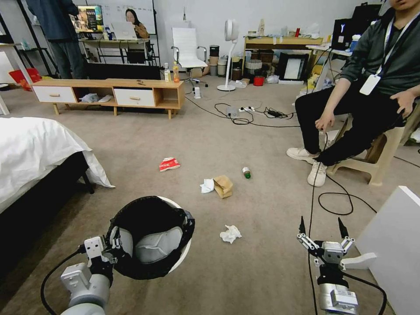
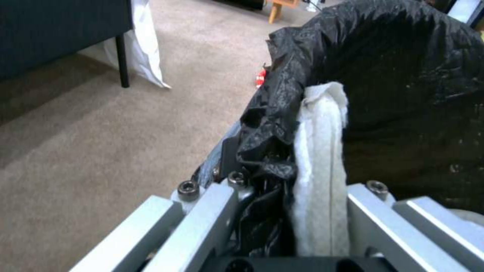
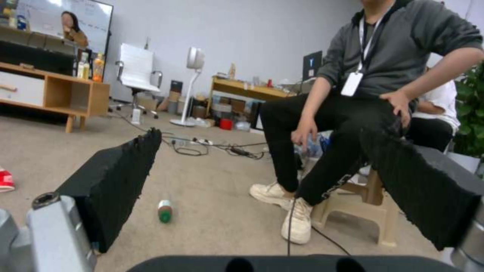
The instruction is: Pick up the trash bin and place the garbage on the floor into it.
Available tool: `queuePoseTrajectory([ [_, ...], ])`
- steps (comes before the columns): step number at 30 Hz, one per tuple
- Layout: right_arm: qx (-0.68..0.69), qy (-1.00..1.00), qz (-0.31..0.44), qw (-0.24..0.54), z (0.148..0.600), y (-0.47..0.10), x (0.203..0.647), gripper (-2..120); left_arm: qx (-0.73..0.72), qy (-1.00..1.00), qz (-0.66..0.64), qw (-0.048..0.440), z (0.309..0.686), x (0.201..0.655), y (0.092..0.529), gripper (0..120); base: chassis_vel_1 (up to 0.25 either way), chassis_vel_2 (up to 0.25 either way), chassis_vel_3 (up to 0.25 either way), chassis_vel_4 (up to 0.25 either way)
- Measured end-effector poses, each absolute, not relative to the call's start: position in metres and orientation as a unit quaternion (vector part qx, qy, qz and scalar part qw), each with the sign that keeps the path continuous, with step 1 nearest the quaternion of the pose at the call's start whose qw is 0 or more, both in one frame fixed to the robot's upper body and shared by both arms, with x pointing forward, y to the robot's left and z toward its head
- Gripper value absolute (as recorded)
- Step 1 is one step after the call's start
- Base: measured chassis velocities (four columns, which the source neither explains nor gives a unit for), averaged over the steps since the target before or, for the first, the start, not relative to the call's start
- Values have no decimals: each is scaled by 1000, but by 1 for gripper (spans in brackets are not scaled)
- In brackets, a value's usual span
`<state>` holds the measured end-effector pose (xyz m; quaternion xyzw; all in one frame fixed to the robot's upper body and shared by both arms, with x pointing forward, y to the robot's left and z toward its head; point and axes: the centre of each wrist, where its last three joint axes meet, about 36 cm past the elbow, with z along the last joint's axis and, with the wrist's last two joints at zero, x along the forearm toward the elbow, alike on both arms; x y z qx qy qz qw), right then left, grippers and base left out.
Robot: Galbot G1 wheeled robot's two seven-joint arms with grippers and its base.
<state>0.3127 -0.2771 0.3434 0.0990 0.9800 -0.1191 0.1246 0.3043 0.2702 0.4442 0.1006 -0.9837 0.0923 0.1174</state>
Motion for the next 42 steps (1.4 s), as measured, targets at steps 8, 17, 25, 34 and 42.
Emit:
queuePoseTrajectory([
  [8, 95, 980, -119, 125, 343, -276, 314, 100, 102, -983, 93, 117, 445, 304, 271, 6, -4, 185, 2, -184],
  [17, 94, 980, -120, 126, 342, -276, 313, 100, 102, -983, 94, 117, 444, 304, 270, 6, 89, 290, -75, -297],
  [25, 93, 981, -117, 128, 342, -274, 315, 100, 102, -983, 94, 117, 445, 304, 270, 6, 73, 262, -72, -253],
  [34, 99, 981, -117, 122, 341, -274, 314, 100, 102, -983, 95, 118, 444, 304, 269, 6, -10, 35, 9, -30],
  [42, 99, 980, -114, 130, 339, -274, 316, 100, 102, -983, 95, 119, 443, 304, 269, 6, 0, 0, 0, 0],
])
